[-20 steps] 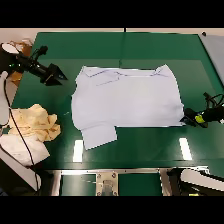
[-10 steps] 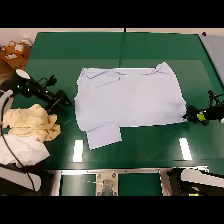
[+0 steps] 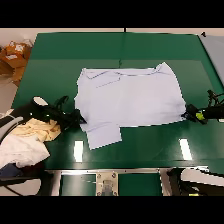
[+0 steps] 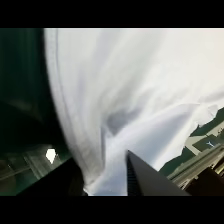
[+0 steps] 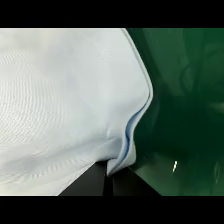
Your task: Fold the shirts.
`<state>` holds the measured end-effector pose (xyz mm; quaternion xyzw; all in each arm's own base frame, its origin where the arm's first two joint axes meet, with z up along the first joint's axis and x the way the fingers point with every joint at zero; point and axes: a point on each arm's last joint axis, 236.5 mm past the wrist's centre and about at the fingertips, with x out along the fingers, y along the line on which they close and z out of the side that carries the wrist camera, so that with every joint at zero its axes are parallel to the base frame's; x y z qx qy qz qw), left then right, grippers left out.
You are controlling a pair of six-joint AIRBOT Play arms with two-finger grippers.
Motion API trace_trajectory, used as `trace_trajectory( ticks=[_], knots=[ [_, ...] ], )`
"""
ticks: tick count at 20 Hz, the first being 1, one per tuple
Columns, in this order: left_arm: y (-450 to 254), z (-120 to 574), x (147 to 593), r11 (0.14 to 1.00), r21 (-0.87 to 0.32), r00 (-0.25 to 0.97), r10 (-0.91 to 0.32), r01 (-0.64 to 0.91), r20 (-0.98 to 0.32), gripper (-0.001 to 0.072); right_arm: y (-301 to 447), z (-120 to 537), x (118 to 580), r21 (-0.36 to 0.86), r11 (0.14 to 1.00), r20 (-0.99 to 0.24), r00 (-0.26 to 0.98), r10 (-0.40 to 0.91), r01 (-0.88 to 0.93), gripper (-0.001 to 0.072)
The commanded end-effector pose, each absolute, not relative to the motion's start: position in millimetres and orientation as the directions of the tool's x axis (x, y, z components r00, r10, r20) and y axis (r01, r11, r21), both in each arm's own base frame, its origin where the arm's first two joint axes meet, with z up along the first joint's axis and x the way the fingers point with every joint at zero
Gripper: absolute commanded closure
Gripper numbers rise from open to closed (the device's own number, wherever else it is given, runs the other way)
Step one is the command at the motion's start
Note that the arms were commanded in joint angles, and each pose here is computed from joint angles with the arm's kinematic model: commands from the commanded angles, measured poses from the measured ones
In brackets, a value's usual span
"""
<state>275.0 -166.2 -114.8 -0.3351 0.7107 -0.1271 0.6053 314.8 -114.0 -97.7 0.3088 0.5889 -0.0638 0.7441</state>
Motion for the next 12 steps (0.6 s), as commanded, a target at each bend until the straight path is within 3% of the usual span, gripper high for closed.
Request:
trace_trajectory(
  ticks=[1,3,4,5,8,10,12],
  knots=[
    [-168,-124,280,0.757,-0.575,0.017,-0.6,-0.31,-0.8,0.0413,-114,-97,316,0.389,0.8,-0.914,0.303,0.271,0.457,0.0698],
    [-161,-119,280,0.756,-0.576,0.019,-0.601,-0.311,-0.799,0.0416,-113,-97,315,0.39,0.8,-0.914,0.301,0.274,0.457,0.0698],
    [-157,-114,280,0.754,-0.579,0.026,-0.602,-0.31,-0.798,0.0485,-113,-97,315,0.391,0.799,-0.913,0.299,0.275,0.457,0.0698],
    [-154,-108,283,0.751,-0.592,0.041,-0.608,-0.291,-0.793,0.0685,-112,-97,315,0.392,0.799,-0.913,0.299,0.277,0.457,0.0698],
    [-146,-86,301,0.752,-0.615,0.108,-0.609,-0.236,-0.786,0.0684,-96,-79,331,0.488,0.752,-0.866,0.354,0.353,0.443,0.0699],
    [-151,-48,326,0.747,-0.652,0.161,-0.633,-0.13,-0.758,0.0684,-71,-30,358,0.638,0.691,-0.757,0.444,0.481,0.34,0.0699],
    [-158,27,358,0.736,-0.676,0.254,-0.66,0.032,-0.707,0.0684,-61,42,382,0.708,0.676,-0.657,0.541,0.524,0.205,0.0699]
  ],
)
